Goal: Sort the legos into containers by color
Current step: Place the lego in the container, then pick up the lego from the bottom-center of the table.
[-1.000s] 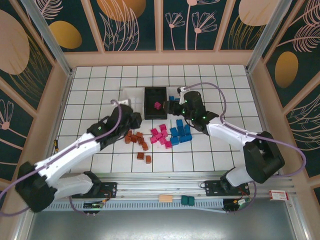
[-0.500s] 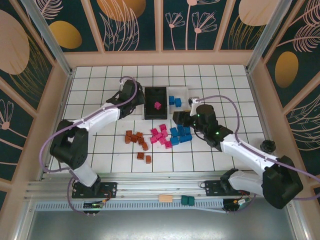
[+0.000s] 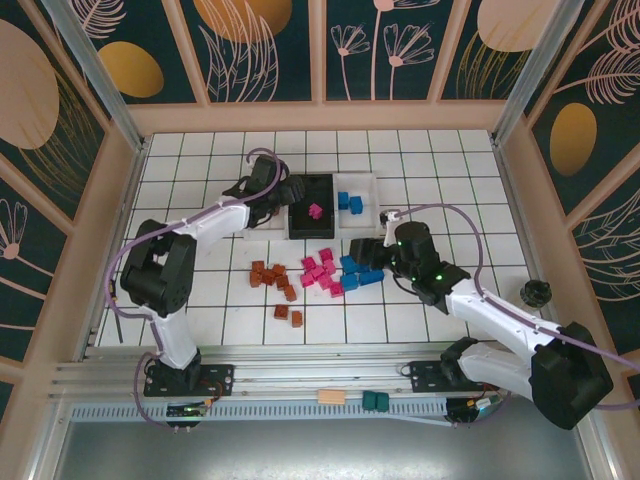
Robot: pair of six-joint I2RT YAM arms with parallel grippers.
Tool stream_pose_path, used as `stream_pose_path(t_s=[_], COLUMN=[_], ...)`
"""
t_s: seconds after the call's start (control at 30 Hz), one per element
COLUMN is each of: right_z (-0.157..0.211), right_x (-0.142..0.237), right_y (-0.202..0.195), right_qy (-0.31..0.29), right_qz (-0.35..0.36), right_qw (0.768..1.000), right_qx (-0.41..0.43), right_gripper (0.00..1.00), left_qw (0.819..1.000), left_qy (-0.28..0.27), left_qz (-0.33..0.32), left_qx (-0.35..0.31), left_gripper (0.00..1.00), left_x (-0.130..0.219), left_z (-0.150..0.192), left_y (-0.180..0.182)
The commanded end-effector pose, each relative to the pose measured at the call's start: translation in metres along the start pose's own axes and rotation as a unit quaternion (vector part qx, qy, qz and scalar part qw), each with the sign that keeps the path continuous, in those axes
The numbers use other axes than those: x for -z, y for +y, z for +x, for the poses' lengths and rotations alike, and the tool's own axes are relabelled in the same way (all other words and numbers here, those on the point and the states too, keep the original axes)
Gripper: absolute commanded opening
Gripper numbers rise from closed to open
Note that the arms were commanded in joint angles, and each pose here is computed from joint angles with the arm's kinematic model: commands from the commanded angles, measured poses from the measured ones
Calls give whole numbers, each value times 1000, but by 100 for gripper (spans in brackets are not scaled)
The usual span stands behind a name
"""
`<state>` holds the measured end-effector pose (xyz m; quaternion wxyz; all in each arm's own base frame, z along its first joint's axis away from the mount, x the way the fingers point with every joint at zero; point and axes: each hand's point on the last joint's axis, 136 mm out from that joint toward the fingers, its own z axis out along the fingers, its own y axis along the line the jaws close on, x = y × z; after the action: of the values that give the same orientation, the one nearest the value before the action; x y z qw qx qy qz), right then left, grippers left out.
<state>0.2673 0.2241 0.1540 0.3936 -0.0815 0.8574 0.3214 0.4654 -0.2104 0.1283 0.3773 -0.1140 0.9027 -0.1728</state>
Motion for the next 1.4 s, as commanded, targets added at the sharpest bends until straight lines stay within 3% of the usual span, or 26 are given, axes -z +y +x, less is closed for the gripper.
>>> stream_pose_path(t_s=[0.0, 0.1, 0.33, 0.57, 0.93, 1.03, 1.2, 1.37], right_z=[31, 63, 131, 168, 198, 200, 194, 161], right_x=[-5, -17, -44, -61, -73, -73, -68, -58], right_y=[21, 50, 98, 113, 107, 102, 102, 107], right_qy=[55, 110, 211, 249, 263, 262, 253, 213], right_qz=[-42, -61, -94, -88, -44, -34, -37, -52], right_qw=[998, 990, 962, 945, 940, 942, 944, 957], right_qx=[12, 62, 148, 194, 213, 208, 206, 192], right_gripper=[66, 68, 69, 70, 70, 63, 40, 22], left_qw=[995, 990, 985, 984, 986, 987, 987, 989], left_qy=[-69, -92, -128, -152, -146, -142, -136, -123], left_qz=[76, 104, 104, 71, 56, 54, 57, 57], left_qx=[16, 24, 40, 51, 58, 59, 60, 63], left_gripper=[91, 98, 98, 99, 99, 99, 98, 98], left_x=[58, 93, 154, 187, 198, 200, 203, 201], left_z=[-49, -56, -40, -12, 13, 19, 26, 38], left_y=[-36, -39, -6, 39, 64, 68, 72, 77])
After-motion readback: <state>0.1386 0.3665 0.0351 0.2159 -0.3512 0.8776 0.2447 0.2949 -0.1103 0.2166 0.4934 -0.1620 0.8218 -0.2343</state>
